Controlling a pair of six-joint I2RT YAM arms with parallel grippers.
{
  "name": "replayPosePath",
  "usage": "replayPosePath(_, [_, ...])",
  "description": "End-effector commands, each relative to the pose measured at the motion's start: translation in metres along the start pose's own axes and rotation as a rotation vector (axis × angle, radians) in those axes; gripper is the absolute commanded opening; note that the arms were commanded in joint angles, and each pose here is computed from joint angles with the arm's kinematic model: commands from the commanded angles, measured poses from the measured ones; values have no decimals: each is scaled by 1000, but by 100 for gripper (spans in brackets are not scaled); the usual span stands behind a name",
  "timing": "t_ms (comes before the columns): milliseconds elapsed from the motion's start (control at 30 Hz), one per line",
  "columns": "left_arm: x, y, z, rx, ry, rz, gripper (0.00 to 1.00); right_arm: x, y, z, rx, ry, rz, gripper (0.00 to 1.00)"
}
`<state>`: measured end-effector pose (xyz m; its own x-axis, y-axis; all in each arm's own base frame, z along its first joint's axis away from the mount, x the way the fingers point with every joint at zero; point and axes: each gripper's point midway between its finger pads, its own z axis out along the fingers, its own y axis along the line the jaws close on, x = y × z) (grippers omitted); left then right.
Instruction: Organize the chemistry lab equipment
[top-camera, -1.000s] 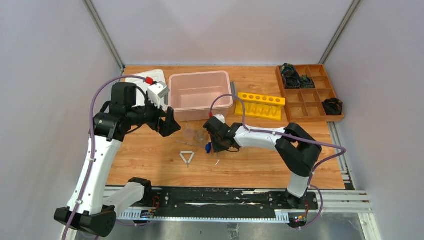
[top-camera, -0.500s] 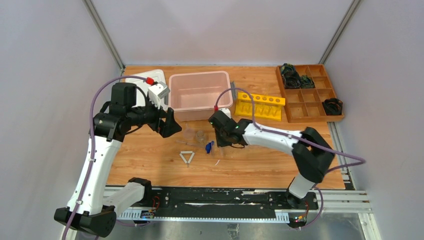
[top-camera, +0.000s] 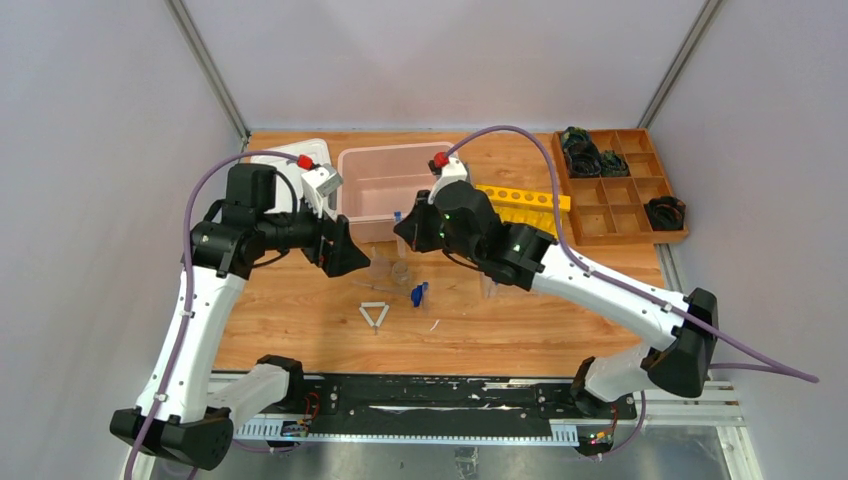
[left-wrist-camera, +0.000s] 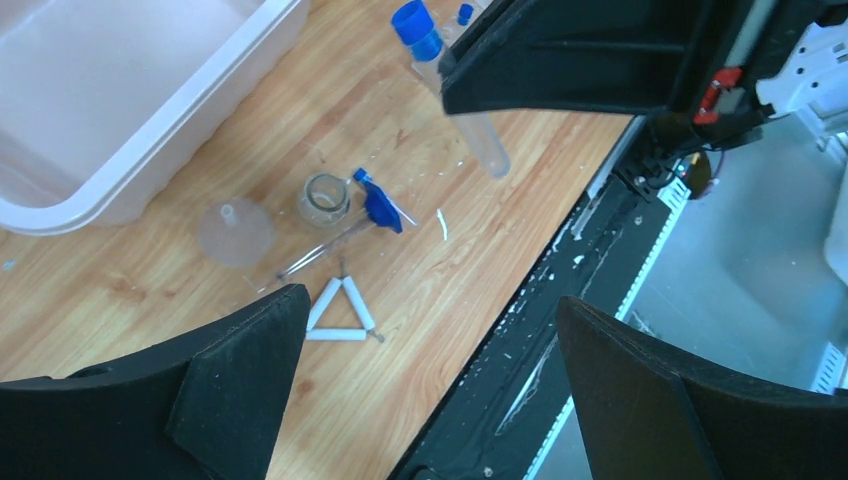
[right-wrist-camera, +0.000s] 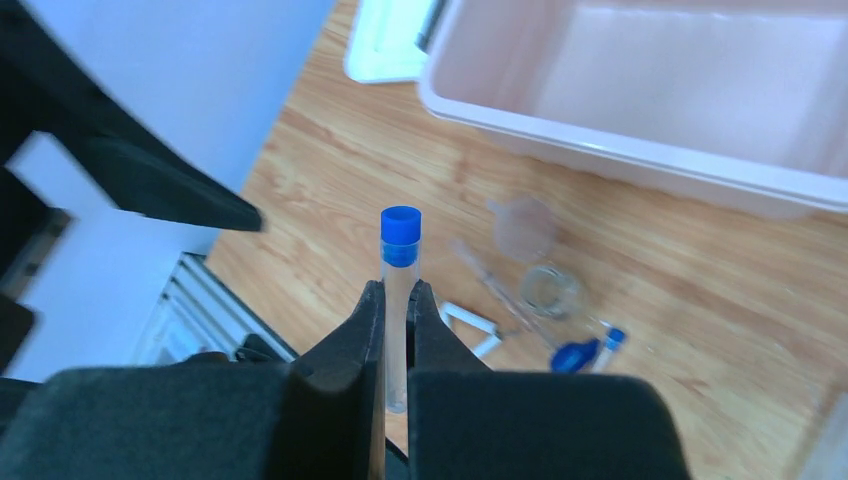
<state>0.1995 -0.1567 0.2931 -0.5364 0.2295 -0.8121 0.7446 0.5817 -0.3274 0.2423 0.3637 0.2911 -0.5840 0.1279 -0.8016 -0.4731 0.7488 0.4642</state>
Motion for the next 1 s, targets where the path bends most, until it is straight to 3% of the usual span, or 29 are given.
replayPosePath(0, [-7, -19, -4, 86, -24, -15, 99, -35, 55, -2, -129, -135, 21, 0])
replayPosePath(233, [-12, -23, -4, 108, -30, -24, 85, -39, 100, 3, -232, -196, 40, 0])
replayPosePath(467, [-14, -17, 1, 108, -16, -38, 71, -35, 113, 1, -261, -218, 51, 0])
replayPosePath(800, [-6, -9, 6, 88, 6, -42, 11, -33, 101, 3, -212, -239, 52, 0])
replayPosePath(867, [-4, -6, 6, 71, 12, -40, 4, -31, 93, 5, -169, -239, 61, 8])
replayPosePath(967, [-4, -2, 5, 50, 12, -18, 0, -30, 85, 7, -135, -213, 56, 30])
